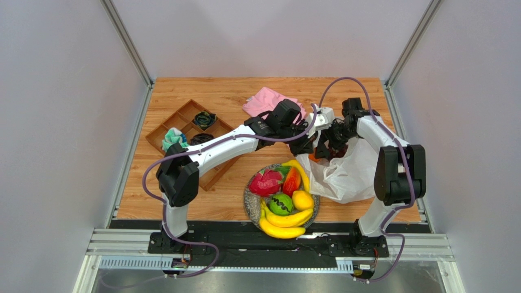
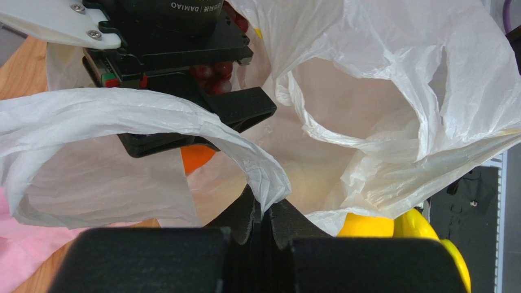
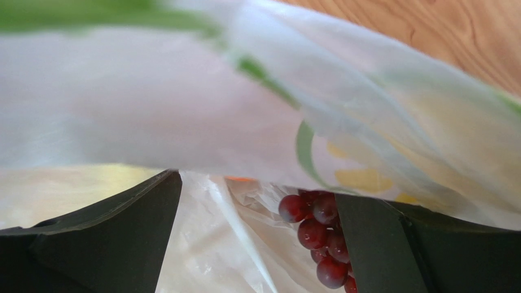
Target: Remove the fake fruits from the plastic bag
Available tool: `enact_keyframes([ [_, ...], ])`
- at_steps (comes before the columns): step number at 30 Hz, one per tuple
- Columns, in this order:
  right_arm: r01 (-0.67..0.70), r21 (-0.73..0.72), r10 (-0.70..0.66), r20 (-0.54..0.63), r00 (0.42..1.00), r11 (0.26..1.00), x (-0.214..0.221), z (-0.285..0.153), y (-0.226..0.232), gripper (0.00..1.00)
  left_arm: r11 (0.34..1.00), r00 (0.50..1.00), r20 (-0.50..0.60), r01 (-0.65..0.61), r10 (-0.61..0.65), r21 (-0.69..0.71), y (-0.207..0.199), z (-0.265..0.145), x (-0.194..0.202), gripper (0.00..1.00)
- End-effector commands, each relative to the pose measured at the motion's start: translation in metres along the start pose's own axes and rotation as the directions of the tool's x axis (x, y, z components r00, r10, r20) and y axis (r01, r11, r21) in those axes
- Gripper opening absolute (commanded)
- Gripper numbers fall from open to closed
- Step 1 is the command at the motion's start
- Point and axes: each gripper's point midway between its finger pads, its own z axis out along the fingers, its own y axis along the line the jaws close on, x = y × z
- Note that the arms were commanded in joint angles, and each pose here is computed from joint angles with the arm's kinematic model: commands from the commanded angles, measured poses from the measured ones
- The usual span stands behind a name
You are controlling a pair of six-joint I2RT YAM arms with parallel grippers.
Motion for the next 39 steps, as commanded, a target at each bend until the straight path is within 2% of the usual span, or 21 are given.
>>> enact_keyframes([
  [1,0.048,-0.016,-0.046,0.1,0.994,0.999,-0.031,-0.008,0.012,1.0,0.999,0.998,0.059,-0.035,0.034,0.01,-0.004,-0.006,-0.027,0.0],
  [9,-0.044,-0.001,0.044,0.03,0.999,0.999,-0.035,0.032,-0.008,0.99,0.999,0.998,0.06,-0.037,0.036,0.01,-0.005,-0.008,-0.028,0.0],
  [10,-0.048,-0.003,0.048,0.033,0.998,0.999,-0.036,0.032,-0.008,0.91,0.999,0.997,0.06,-0.039,0.038,0.009,-0.005,-0.009,-0.028,0.0],
  [12,-0.039,-0.018,0.04,0.044,0.998,0.999,-0.04,0.028,-0.004,0.81,0.999,0.997,0.06,-0.042,0.042,0.002,-0.005,-0.01,-0.028,0.0],
  [13,-0.022,-0.022,0.023,0.058,0.998,1.0,-0.045,0.021,-0.001,0.7,0.999,0.997,0.061,-0.044,0.044,0.0,-0.005,-0.011,-0.029,0.0],
  [17,0.045,-0.047,-0.042,0.065,0.997,0.998,-0.049,-0.01,0.018,0.55,0.998,0.997,0.055,-0.054,0.055,-0.021,0.0,-0.01,-0.028,0.0],
  [18,0.055,-0.056,-0.053,0.04,0.998,0.997,-0.042,-0.018,0.024,0.54,0.997,0.996,0.061,-0.066,0.068,-0.034,0.003,-0.011,-0.031,0.0],
  [22,0.097,-0.035,-0.095,0.072,0.993,0.995,-0.038,-0.061,0.043,0.55,0.985,0.989,0.067,-0.124,0.132,-0.118,0.027,-0.012,-0.045,0.0],
  [24,0.127,-0.037,-0.123,0.097,0.988,0.991,-0.036,-0.082,0.057,0.56,0.982,0.986,0.096,-0.125,0.139,-0.143,0.038,-0.017,-0.06,0.0],
  [29,0.146,-0.022,-0.144,0.078,0.986,0.989,-0.02,-0.11,0.078,0.56,0.981,0.987,0.123,-0.079,0.101,-0.178,0.063,-0.021,-0.073,0.0],
  [30,0.158,-0.004,-0.157,0.095,0.983,0.987,-0.019,-0.12,0.083,0.56,0.981,0.989,0.115,-0.07,0.091,-0.181,0.064,-0.023,-0.071,0.19],
  [32,0.166,0.003,-0.166,0.09,0.982,0.986,-0.012,-0.129,0.091,0.57,0.983,0.99,0.12,-0.05,0.072,-0.176,0.065,-0.029,-0.073,0.37],
  [33,0.185,0.014,-0.186,0.109,0.977,0.983,-0.013,-0.138,0.098,0.57,0.983,0.989,0.133,-0.045,0.069,-0.176,0.061,-0.038,-0.078,0.53],
  [36,0.226,-0.025,-0.219,0.163,0.962,0.974,-0.018,-0.159,0.123,0.57,0.984,0.986,0.163,-0.001,0.031,-0.18,0.055,-0.061,-0.085,0.67],
  [39,0.246,-0.028,-0.237,0.18,0.955,0.969,-0.022,-0.174,0.141,0.59,0.981,0.981,0.195,0.025,0.013,-0.194,0.047,-0.095,-0.094,0.71],
])
